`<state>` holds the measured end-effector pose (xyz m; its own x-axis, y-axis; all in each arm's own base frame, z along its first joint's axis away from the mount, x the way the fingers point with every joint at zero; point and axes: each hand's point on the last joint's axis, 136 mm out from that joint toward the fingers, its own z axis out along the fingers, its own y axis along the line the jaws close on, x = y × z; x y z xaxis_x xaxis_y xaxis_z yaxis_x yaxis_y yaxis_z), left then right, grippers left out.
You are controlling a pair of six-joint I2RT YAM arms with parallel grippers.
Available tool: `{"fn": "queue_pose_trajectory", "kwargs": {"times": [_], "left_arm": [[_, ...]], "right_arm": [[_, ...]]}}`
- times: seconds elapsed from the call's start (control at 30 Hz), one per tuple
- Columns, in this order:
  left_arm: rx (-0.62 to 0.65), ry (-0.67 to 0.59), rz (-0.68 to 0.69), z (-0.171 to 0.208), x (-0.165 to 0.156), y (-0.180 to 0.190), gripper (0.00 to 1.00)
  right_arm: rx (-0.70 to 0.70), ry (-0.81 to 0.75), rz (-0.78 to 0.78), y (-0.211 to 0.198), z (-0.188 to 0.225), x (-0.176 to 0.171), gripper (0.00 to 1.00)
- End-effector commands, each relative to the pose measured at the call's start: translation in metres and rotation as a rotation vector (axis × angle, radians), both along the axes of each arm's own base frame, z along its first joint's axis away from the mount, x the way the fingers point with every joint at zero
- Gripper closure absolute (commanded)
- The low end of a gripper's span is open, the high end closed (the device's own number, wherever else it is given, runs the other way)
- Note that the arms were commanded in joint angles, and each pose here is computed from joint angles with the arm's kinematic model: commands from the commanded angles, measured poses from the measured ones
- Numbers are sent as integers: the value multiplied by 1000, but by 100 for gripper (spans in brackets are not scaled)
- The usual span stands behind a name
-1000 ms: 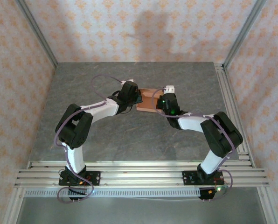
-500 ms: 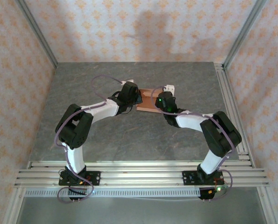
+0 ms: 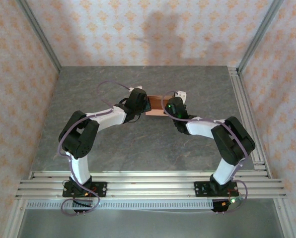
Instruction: Fold the paper box
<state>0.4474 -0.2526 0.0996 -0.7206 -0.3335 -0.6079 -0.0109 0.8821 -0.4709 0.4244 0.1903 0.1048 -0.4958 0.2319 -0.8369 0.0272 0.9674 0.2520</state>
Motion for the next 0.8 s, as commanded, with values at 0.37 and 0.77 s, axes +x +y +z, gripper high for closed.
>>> {"fn": "queue_pose_trajectory", "kwargs": {"times": [0.37, 0.77], "left_arm": [[57, 51, -17, -9, -26, 12, 100], [144, 46, -41, -13, -28, 21, 100]], "right_arm": [[-58, -84, 174, 9, -1, -22, 99], [-30, -165, 241, 16, 20, -30, 68]]}}
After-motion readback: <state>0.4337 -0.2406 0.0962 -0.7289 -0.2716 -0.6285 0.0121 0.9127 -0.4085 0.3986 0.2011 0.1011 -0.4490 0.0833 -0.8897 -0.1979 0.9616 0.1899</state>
